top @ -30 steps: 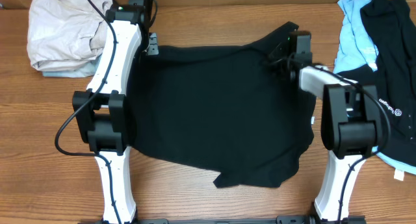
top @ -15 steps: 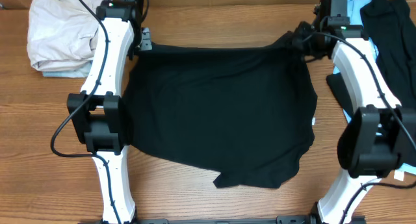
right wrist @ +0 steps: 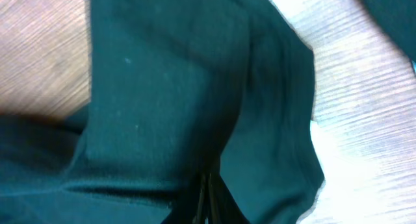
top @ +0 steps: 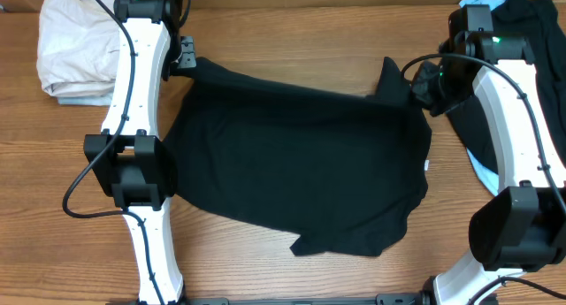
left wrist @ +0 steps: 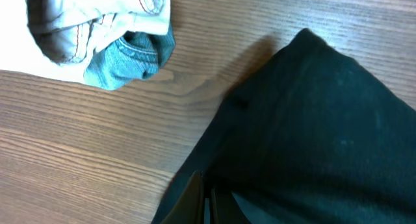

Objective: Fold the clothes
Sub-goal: 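Fold the shirt's right side inward with the right gripper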

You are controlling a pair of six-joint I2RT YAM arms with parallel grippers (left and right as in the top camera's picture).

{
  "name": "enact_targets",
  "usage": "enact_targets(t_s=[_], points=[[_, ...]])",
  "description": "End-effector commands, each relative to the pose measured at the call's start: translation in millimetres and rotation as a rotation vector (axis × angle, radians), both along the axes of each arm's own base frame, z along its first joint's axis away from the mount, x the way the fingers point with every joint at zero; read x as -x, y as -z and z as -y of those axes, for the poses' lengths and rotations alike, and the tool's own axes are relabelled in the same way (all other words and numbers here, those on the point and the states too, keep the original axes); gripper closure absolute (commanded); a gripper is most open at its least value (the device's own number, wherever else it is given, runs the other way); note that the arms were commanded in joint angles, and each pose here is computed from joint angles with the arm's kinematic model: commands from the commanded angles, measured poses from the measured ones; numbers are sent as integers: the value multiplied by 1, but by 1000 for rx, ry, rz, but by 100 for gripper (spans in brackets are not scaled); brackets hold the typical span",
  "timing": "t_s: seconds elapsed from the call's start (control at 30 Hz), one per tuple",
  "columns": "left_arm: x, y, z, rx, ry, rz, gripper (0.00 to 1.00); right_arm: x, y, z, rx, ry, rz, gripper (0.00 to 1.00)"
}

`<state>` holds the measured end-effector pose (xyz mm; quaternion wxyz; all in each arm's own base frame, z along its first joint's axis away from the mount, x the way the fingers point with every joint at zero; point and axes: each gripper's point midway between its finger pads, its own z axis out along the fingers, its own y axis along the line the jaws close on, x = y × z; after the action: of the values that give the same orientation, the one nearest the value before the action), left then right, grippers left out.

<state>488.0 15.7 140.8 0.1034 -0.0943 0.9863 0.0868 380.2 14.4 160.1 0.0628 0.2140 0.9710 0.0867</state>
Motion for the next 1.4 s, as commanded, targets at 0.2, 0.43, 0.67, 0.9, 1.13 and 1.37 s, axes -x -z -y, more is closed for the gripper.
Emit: enact_targets(t_s=[0.2,0.43,0.67,0.9,1.13,1.37], points=[[8,-4,-6,14,1,-29,96,53,16,12,54,-26,-196,96],[20,-2,-1,38,4,-77,96,102,71,3,2,-27,-386,69],[19,-2,-1,39,5,-76,96,60,69,5,18,-84,-210,56],[15,-2,3,63,9,-57,96,-23,67,-11,55,-226,124,45],[13,-2,3,64,9,-50,96,-23,115,-15,62,-311,77,42],[11,-2,3,64,10,-43,96,-32,158,-16,64,-361,47,39]])
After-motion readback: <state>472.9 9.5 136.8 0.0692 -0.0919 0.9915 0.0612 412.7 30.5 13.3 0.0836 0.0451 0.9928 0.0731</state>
